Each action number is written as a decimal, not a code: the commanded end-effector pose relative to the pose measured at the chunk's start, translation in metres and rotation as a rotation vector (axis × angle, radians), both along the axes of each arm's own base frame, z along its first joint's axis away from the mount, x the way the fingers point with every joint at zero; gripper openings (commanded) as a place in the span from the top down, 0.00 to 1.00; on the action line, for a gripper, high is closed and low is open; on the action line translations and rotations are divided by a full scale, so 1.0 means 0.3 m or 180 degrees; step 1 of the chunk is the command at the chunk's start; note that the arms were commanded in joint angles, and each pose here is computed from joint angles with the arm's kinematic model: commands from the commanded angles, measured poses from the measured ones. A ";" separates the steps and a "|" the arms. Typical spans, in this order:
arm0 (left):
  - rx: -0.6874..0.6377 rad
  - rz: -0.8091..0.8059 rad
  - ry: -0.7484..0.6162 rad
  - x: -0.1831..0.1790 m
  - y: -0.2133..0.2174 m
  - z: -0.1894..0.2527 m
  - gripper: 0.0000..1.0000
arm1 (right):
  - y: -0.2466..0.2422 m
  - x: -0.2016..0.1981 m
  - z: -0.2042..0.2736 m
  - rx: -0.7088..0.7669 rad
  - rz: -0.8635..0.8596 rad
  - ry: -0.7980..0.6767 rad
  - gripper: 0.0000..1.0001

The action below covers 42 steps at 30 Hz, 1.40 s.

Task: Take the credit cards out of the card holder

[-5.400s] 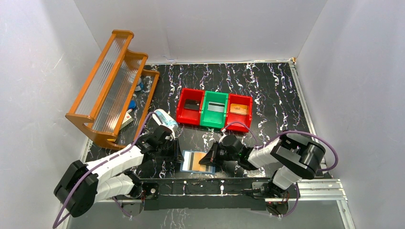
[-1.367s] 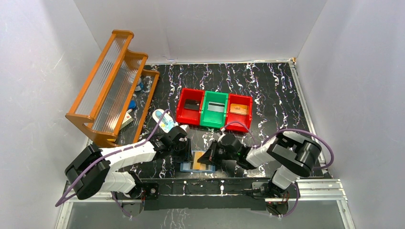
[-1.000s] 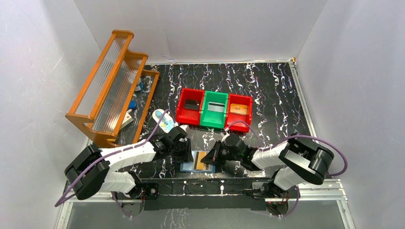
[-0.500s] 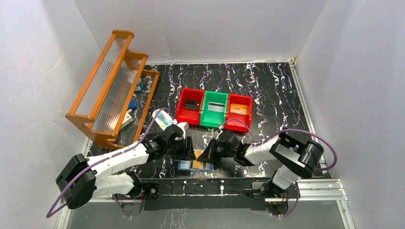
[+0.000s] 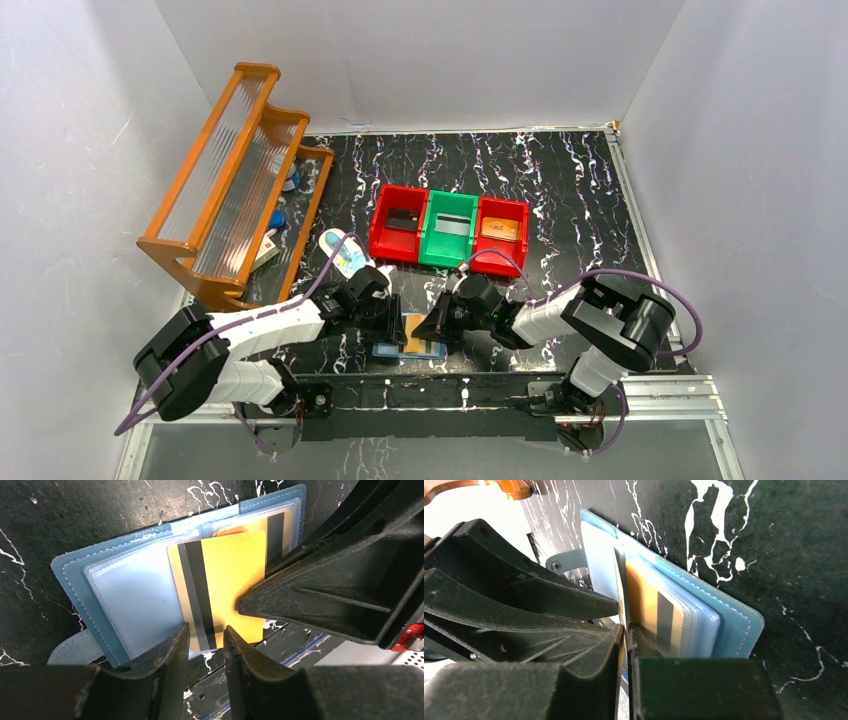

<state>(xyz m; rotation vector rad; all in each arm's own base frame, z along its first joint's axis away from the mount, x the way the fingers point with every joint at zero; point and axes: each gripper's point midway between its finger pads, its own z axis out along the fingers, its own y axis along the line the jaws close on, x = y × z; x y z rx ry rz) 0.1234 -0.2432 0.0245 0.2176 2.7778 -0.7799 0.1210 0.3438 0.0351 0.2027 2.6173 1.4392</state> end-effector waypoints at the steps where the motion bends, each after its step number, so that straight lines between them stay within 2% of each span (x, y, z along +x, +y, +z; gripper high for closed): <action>1: 0.0249 0.0046 0.0137 -0.047 0.070 -0.075 0.70 | 0.018 0.013 0.012 0.0093 -0.0016 -0.0037 0.83; 7: 0.0243 0.0054 0.0124 -0.049 0.074 -0.074 0.72 | 0.039 0.002 0.010 0.0112 0.0042 -0.0041 0.84; 13: 0.0253 0.0061 0.0088 -0.046 0.080 -0.066 0.72 | -0.001 0.010 0.018 0.0041 -0.0085 -0.0137 1.00; 22: 0.0234 0.0176 -0.0199 -0.006 0.099 0.010 0.66 | -0.121 0.033 0.082 -0.0416 -0.0088 -0.0664 1.00; 28: 0.0114 0.0198 -0.0490 0.036 0.090 0.115 0.52 | -0.214 0.062 0.176 -0.0588 -0.0180 -0.1149 1.00; 34: 0.0315 0.0302 -0.0952 0.105 0.149 0.255 0.35 | -0.356 0.147 0.298 -0.0976 -0.0587 -0.1800 1.00; 35: 0.0374 0.0323 -0.1036 0.119 0.164 0.277 0.31 | -0.378 0.163 0.325 -0.1037 -0.0638 -0.1943 1.00; 37: 0.0479 0.0364 -0.1183 0.141 0.188 0.323 0.17 | -0.422 0.202 0.388 -0.1199 -0.0728 -0.2288 1.00; 38: 0.0510 0.0379 -0.1242 0.152 0.197 0.347 0.04 | -0.444 0.222 0.418 -0.1286 -0.0784 -0.2443 1.00; 42: 0.0621 0.0299 -0.1397 0.182 0.212 0.409 0.02 | -0.529 0.305 0.523 -0.1776 -0.0992 -0.2993 1.00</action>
